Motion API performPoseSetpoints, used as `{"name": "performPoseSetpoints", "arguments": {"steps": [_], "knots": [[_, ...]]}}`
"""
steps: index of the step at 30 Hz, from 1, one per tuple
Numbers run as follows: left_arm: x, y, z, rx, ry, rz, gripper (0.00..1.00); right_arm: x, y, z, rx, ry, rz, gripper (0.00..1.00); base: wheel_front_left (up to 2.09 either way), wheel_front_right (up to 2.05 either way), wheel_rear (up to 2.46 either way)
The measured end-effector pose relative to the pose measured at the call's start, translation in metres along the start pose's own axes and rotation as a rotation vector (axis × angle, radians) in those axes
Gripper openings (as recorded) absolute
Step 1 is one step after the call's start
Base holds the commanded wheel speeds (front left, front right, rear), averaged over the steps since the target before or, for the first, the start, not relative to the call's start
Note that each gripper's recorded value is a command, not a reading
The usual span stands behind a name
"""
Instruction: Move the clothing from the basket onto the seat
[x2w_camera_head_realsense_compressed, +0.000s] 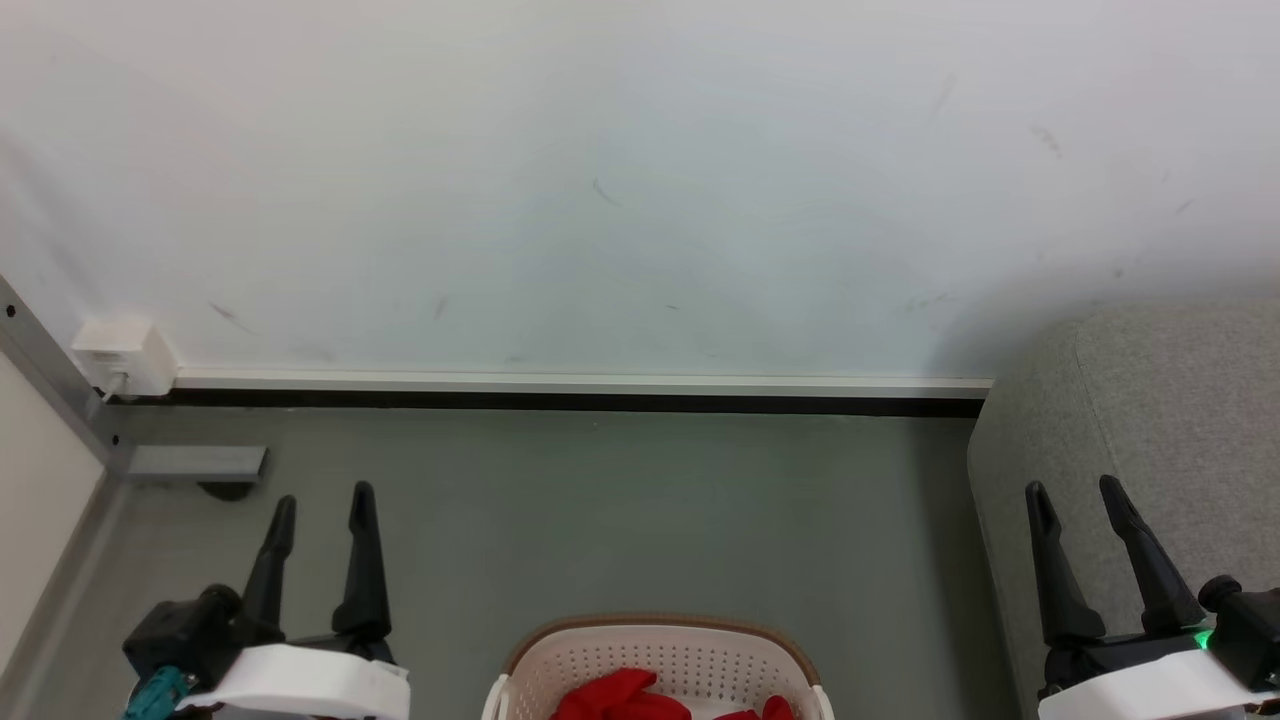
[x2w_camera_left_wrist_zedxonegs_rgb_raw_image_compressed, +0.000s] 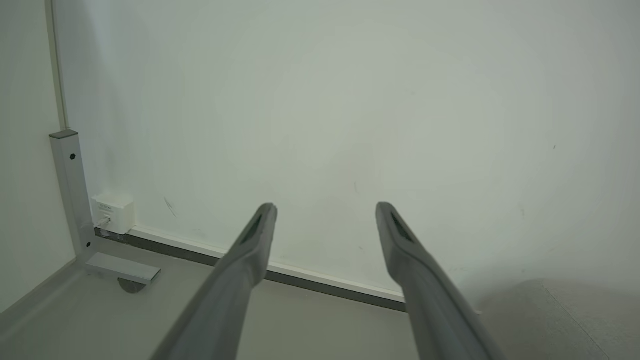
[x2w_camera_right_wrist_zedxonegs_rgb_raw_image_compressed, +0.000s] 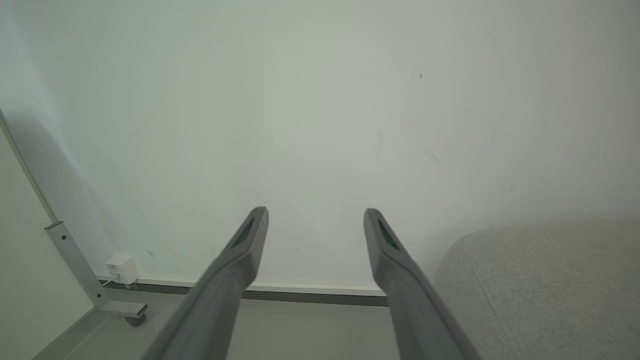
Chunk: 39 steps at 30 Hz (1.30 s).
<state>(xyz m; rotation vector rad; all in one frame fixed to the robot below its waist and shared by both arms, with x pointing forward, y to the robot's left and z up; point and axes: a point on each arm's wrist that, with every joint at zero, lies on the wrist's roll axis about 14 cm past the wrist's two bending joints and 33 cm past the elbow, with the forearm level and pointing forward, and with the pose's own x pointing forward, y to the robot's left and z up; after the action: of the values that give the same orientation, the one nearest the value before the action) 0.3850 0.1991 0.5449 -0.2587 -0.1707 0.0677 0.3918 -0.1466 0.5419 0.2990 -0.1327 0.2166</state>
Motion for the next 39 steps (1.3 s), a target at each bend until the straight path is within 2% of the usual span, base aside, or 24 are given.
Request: {"name": "performPoseSetpoints", "arguments": {"steps": [30, 39], "knots": [[0.001, -0.013, -0.002, 0.218, -0.031, -0.060, 1.00, -0.001, 0.010, 0.009, -0.177, -0.047, 0.051, 1.00, 0.00, 0.00, 0.00], [0.001, -0.014, -0.002, 0.222, -0.032, -0.063, 1.00, -0.002, 0.010, 0.011, -0.179, -0.057, 0.048, 1.00, 0.00, 0.00, 0.00]]}}
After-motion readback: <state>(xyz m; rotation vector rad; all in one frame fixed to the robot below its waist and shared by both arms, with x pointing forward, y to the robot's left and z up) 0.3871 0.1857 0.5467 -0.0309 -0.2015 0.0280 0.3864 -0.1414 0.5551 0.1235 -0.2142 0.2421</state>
